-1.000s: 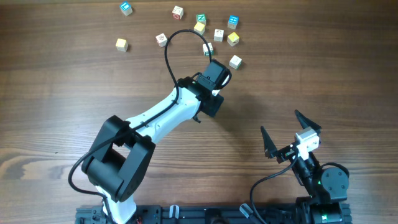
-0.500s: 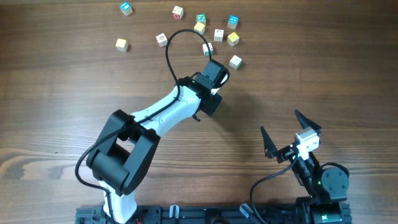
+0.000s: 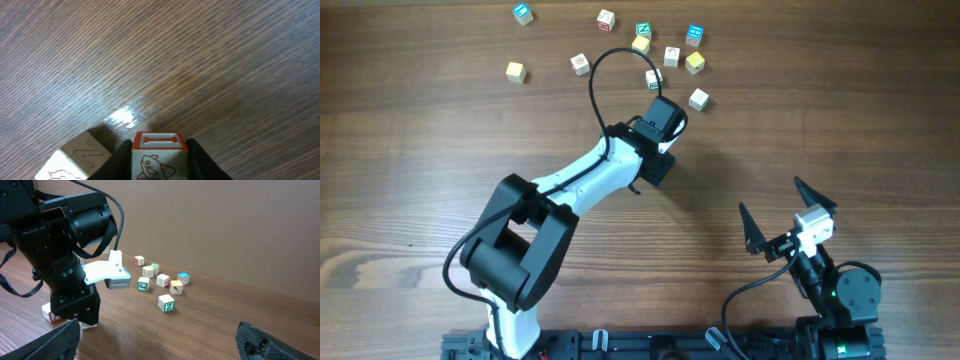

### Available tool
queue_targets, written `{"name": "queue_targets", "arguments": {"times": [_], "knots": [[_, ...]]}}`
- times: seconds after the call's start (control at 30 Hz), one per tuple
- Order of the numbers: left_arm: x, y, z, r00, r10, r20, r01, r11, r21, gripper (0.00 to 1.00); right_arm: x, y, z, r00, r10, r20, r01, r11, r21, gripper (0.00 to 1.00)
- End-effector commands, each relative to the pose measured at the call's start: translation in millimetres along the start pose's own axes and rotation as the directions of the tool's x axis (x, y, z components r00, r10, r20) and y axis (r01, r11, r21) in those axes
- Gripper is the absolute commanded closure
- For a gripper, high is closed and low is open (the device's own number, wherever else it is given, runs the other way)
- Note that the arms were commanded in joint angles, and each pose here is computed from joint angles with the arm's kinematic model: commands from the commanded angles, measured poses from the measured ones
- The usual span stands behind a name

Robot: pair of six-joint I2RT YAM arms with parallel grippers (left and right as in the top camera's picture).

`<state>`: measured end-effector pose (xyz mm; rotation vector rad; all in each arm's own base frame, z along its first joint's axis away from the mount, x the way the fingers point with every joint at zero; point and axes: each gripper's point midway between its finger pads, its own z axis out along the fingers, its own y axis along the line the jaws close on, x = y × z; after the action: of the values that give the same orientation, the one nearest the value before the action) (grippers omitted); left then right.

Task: Form a circle
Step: 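Carry the held block to the center cluster and set it down, then release the block and retract the left gripper to the left side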

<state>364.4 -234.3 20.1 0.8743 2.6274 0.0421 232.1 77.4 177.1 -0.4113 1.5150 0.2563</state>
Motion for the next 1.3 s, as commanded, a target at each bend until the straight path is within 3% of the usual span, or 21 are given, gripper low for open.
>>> {"name": "queue_targets", "arguments": {"times": [0.0,0.3,0.6,0.93,1.27], "knots": [[7.1,15.7,7.5,1.000,-0.011,-0.023,0.011,1.000,-0.023,0.73,-1.9,2.0,-0.2,1.000,-0.008,0.009,0.008,1.000,-0.011,0.00],[7.3,13.8,7.9,1.000,-0.020,-0.022,0.020,1.000,0.007,0.71,-1.9,2.0,-0.2,1.000,-0.008,0.009,0.008,1.000,-0.011,0.00],[7.0,10.3,7.9,1.000,-0.020,-0.021,0.020,0.999,0.028,0.62,-1.9,2.0,-0.2,1.000,-0.008,0.009,0.008,1.000,-0.011,0.00],[6.6,10.1,7.9,1.000,-0.020,-0.019,0.020,0.999,0.029,0.62,-1.9,2.0,-0.2,1.000,-0.008,0.009,0.008,1.000,-0.010,0.00],[-3.2,14.2,7.8,0.999,-0.025,0.020,0.025,1.000,0.008,0.48,-1.9,2.0,-0.2,1.000,-0.008,0.009,0.008,1.000,-0.010,0.00]]}}
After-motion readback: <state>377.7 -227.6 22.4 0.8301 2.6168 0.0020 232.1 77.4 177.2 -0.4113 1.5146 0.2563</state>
